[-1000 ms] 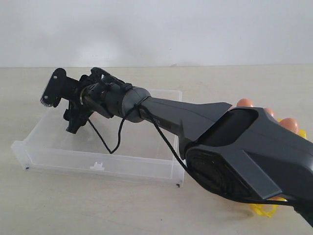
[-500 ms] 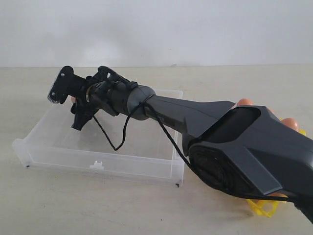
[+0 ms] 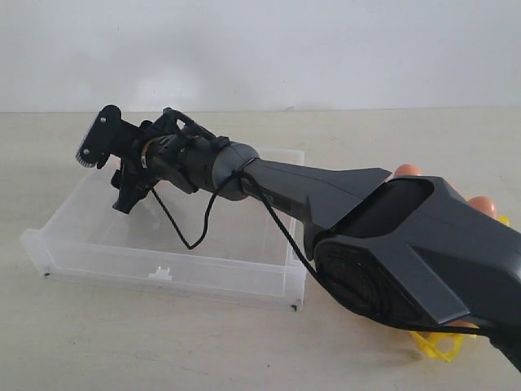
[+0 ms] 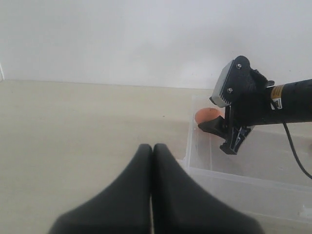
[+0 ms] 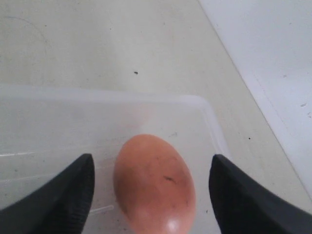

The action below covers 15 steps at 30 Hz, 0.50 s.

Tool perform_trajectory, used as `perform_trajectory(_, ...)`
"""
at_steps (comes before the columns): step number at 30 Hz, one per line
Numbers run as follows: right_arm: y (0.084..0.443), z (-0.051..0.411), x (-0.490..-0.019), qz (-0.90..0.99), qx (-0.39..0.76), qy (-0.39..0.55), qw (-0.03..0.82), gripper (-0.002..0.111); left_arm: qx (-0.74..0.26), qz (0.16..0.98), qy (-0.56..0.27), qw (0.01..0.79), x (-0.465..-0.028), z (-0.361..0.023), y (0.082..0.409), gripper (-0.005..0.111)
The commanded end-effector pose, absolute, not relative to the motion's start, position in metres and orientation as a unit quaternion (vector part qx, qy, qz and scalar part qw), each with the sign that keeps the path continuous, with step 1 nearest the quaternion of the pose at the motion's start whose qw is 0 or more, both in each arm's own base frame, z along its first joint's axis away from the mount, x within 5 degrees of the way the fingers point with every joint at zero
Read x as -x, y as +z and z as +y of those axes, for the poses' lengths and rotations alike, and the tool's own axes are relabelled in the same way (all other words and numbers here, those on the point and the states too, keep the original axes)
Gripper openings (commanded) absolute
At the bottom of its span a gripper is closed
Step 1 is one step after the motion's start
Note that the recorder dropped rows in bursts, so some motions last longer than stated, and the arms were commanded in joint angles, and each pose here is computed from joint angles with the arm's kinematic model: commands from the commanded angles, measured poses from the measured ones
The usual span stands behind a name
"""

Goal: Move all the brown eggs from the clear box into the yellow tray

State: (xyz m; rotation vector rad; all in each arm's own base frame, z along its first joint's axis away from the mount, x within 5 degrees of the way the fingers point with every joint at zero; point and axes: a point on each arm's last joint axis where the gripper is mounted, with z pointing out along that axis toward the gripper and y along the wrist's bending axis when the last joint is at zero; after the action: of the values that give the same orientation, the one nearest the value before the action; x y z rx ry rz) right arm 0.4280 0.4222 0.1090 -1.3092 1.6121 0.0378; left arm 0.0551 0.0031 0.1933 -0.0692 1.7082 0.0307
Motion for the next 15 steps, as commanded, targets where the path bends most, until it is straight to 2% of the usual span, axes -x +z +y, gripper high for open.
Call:
perform_trajectory(1,0.1125,0.4173,-0.4352,0.665,0.533,0.018,0.522,0.066,0.029,0.757,0.015,0.653,-0.0554,0.0032,0.1918,-0.004)
perform_trajectory(6,0.1131,0.4161,-0.4368,0.666,0.529,0.021,0.526,0.066,0.029,0.757,0.015,0.653,-0.0554,0.0032,0.1918,-0.004)
perform_trajectory(11,0.1124,0.4151,-0.4373,0.671,0.526,0.022,0.522,0.050,0.029,0.757,0.015,0.653,-0.0554,0.0032,0.1918,-0.004)
perform_trajectory(15,0.1095,0.4133,-0.4368,0.690,0.517,0.026,0.506,0.050,0.029,0.757,0.015,0.653,-0.0554,0.0032,0.1918,-0.004)
